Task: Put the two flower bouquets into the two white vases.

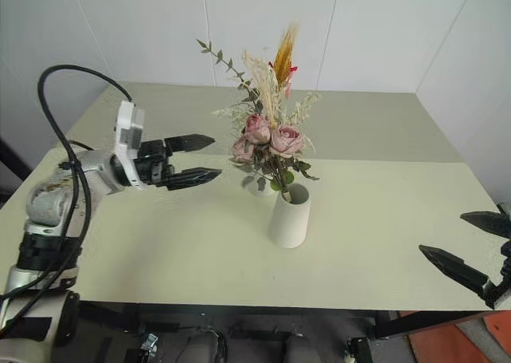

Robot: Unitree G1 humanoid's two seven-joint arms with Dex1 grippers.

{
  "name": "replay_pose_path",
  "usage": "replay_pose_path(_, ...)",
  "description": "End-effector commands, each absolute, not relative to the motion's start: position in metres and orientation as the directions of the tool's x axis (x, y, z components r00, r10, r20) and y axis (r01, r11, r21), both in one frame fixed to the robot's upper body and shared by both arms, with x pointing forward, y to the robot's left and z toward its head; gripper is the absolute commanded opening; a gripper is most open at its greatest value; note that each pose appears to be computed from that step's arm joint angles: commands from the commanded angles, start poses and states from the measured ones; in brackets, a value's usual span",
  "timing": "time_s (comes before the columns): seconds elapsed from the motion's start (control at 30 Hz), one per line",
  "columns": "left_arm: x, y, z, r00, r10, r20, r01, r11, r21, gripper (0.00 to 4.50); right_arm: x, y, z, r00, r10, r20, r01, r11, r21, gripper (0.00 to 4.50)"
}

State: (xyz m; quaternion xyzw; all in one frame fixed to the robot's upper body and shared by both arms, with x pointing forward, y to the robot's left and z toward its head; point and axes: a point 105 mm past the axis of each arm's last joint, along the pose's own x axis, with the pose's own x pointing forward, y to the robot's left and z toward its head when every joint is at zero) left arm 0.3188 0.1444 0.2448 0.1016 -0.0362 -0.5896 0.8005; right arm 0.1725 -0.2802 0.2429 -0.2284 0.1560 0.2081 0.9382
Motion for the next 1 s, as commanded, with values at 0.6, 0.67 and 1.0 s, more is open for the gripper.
replay_pose_path(0.6,0.281,0.229,0.318,0.481,-0.860,-0.169,0.759,0.312,0.571,4.49,0.185,-0.288,0.260,0.855,0.347,-0.385,-0.494,0.768,-0.406,4.50)
replay_pose_path(0.67,0.279,0.231,0.320,0.508,-0.845,-0.166,0.740,0.329,0.587,4.49,0.188,-0.289,0.259,0.855,0.348,-0.383,-0.495,0.768,-0.407,4.50)
replay_pose_path(1.0,0.263,0.234,0.330,0.556,-0.817,-0.151,0.711,0.373,0.596,4.49,0.199,-0.286,0.253,0.829,0.398,-0.394,-0.542,0.748,-0.384,4.50)
